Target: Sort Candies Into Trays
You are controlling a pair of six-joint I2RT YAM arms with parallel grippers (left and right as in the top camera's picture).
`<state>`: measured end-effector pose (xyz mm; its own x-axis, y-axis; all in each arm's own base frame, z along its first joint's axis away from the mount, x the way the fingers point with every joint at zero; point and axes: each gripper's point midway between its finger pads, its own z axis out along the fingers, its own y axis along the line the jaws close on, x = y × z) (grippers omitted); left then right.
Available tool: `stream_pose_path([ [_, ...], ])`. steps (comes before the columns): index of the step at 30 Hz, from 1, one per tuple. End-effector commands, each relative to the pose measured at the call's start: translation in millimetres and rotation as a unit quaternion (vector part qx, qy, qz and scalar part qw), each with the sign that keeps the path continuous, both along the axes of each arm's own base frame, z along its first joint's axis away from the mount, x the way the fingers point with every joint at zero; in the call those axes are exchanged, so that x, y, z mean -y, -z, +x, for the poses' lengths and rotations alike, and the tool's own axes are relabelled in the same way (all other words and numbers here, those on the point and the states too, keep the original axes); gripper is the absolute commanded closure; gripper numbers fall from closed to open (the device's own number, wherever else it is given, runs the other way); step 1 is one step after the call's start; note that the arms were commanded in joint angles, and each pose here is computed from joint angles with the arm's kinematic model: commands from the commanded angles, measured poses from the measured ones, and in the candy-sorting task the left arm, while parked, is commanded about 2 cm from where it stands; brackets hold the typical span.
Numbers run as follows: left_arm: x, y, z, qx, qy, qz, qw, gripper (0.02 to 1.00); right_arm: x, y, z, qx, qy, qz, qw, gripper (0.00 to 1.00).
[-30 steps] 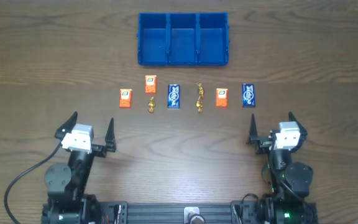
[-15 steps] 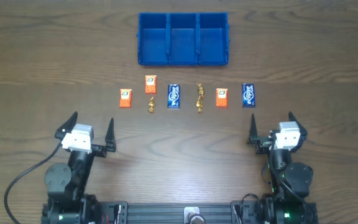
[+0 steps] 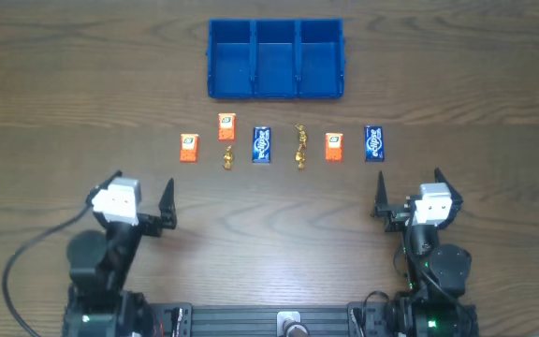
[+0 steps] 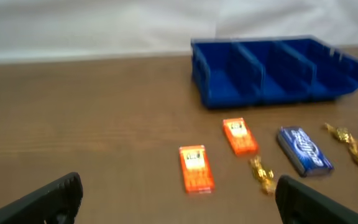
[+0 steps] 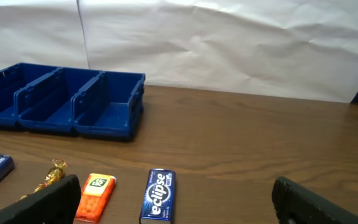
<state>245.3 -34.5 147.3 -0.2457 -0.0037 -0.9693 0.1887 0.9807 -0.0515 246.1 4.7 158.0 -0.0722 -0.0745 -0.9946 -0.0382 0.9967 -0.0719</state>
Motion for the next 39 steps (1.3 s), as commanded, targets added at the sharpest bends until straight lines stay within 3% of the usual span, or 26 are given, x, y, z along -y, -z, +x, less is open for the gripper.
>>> stream_pose_path([
  [1,7,-64,17,-0.026,0.007,-0.039,0.999,0.02,0,1,0,0.0,-0.001,-0.004,1.0,0.003],
  [8,30,-77,66,-0.152,0.03,-0.036,0.987,0.02,0,1,0,0.0,-0.001,-0.004,1.0,0.003],
  [17,39,1,117,-0.323,-0.006,-0.004,0.947,0.018,0,1,0,0.0,-0.001,-0.004,1.0,0.003],
  [31,57,105,150,-0.445,-0.01,0.012,0.895,0.058,-1,1,0,0.0,-0.001,-0.004,1.0,0.003],
  [39,57,134,140,-0.487,-0.015,0.025,0.873,0.099,0,1,0,0.0,-0.001,-0.004,1.0,0.003],
])
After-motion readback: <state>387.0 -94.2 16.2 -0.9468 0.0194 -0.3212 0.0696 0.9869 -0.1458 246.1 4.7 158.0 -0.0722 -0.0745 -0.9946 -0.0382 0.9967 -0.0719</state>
